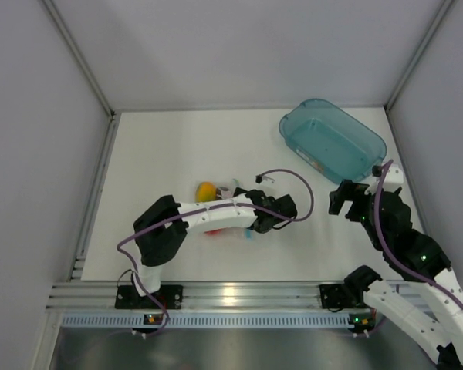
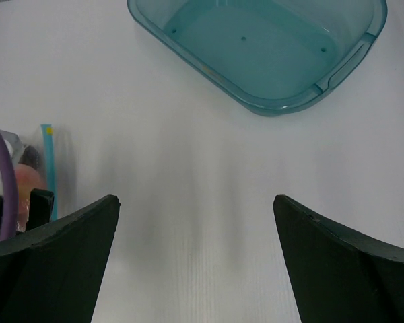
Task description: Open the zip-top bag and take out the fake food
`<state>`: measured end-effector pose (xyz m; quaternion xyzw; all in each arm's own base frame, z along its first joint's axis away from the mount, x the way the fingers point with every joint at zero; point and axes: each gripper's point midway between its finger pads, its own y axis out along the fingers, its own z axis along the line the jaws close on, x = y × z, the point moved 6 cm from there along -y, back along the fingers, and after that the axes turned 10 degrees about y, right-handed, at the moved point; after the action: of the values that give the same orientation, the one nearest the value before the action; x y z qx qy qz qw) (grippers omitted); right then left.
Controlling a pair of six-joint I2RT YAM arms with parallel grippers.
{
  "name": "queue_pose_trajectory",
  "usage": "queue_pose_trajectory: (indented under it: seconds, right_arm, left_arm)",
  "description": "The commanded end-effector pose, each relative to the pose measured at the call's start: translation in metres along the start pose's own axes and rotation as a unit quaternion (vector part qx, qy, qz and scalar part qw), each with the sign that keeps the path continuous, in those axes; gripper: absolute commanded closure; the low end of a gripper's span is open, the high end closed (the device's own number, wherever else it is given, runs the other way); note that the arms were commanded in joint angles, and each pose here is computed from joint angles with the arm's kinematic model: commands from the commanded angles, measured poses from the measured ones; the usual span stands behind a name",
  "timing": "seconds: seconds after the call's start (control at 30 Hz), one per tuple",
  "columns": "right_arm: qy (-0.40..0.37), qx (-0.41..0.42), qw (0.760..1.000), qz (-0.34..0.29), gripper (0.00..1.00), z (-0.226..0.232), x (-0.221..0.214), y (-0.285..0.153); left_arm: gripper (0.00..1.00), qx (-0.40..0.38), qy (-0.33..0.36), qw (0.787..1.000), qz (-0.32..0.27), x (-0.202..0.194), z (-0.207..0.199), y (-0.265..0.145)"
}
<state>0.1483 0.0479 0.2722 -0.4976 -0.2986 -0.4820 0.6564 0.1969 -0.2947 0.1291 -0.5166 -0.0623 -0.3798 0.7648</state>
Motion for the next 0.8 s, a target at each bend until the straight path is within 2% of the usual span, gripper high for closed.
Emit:
queue_pose_trajectory:
  seconds: [0.0,0.2,0.33,0.4,0.5,0.53,0.67,0.7,0.73,0.77]
  right_arm:
    - [0.0,0.012,1.0,-0.002,0.0,0.001,0.0,-0.003]
    - [-0.002,0.019,1.0,0.002,0.01,0.003,-0.002,-0.002]
    - [-0.004,0.029,1.0,0.004,0.01,0.005,-0.001,-0.003]
    - [-0.002,0.032,0.999,0.003,0.01,0.005,0.0,-0.004]
    - [0.001,0.038,0.999,0.0,0.01,0.005,0.001,-0.007]
    - [0.002,0.04,0.999,-0.003,0.01,0.005,0.001,-0.008]
    - [0.004,0.044,0.999,-0.007,0.01,0.005,0.003,-0.01]
    - [0.004,0.045,0.999,-0.007,0.01,0.005,0.003,-0.011]
    - [0.004,0.045,0.999,-0.007,0.01,0.005,0.003,-0.011]
    - [0.004,0.045,0.999,-0.007,0.01,0.005,0.003,-0.011]
  left_arm:
    - [0.14,0.033,0.002,0.999,0.006,-0.008,0.0,-0.001]
    - [0.18,0.067,0.002,0.997,0.024,-0.032,-0.002,0.017]
    - [0.25,0.082,0.001,0.996,0.036,-0.045,-0.006,0.028]
    - [0.33,0.085,-0.006,0.996,0.039,-0.048,-0.008,0.032]
    - [0.52,0.089,-0.007,0.995,0.044,-0.051,-0.011,0.036]
    - [0.62,0.091,-0.007,0.995,0.045,-0.052,-0.012,0.037]
    - [0.77,0.1,-0.011,0.994,0.039,-0.053,-0.011,0.041]
    - [0.82,0.1,-0.011,0.994,0.039,-0.053,-0.011,0.041]
    - [0.93,0.1,-0.01,0.994,0.039,-0.053,-0.01,0.041]
    - [0.96,0.098,-0.015,0.994,0.036,-0.052,-0.009,0.039]
